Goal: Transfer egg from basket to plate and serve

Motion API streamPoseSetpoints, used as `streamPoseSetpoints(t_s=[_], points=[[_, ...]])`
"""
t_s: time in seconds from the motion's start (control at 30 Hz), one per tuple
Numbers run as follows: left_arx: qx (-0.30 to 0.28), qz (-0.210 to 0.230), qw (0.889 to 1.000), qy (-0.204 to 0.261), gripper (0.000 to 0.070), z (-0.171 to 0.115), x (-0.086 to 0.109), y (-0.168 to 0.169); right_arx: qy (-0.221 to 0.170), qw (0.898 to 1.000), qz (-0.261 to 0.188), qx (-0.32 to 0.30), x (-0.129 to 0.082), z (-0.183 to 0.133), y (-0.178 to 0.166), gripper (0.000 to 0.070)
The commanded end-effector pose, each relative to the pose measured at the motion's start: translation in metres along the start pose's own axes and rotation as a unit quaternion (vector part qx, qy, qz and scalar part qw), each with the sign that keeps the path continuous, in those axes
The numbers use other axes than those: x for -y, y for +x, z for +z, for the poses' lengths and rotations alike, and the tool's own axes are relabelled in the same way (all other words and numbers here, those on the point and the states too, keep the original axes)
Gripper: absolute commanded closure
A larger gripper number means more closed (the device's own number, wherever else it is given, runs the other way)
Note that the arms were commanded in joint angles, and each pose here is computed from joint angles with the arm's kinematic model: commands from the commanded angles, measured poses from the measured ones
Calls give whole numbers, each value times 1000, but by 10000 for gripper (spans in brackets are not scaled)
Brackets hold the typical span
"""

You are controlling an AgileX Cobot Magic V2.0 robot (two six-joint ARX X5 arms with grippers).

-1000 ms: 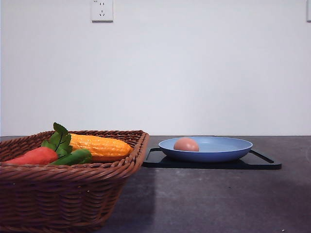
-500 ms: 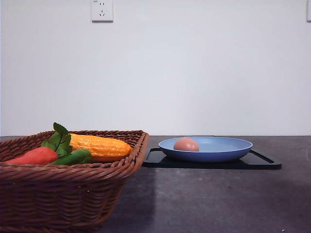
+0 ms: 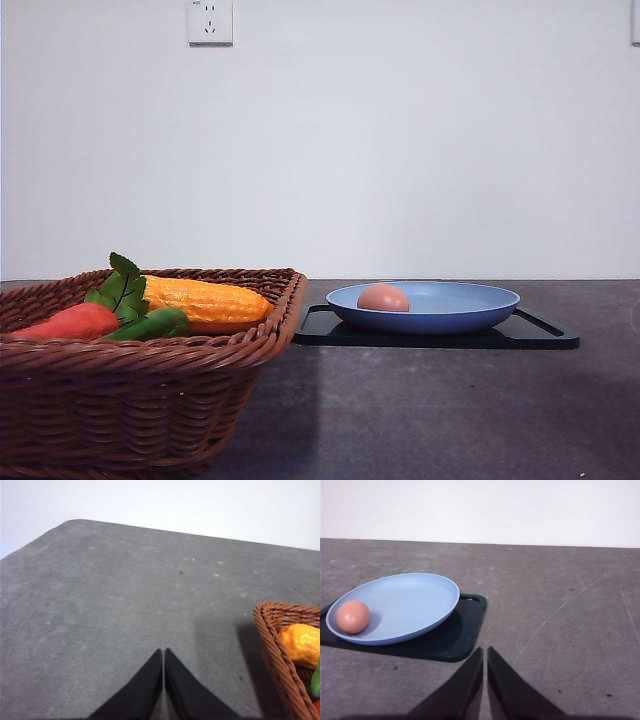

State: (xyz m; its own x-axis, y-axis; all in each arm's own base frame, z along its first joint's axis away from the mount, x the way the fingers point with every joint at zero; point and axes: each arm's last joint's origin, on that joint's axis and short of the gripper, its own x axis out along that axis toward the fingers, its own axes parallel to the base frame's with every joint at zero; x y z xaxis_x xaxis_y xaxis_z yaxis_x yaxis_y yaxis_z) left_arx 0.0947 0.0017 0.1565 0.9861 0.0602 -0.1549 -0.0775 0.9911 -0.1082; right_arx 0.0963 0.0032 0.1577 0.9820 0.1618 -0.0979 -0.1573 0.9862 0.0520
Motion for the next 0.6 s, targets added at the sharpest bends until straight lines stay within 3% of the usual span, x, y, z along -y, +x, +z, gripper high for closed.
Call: streamPoseSetpoints(t_s=[0.0,0.57], points=[[-19,3,1000,1,700,-9,-1,2,5,1000,0,3,0,-1,0,700],[-19,3,1000,1,700,-9,-1,2,5,1000,0,3,0,-1,0,700]])
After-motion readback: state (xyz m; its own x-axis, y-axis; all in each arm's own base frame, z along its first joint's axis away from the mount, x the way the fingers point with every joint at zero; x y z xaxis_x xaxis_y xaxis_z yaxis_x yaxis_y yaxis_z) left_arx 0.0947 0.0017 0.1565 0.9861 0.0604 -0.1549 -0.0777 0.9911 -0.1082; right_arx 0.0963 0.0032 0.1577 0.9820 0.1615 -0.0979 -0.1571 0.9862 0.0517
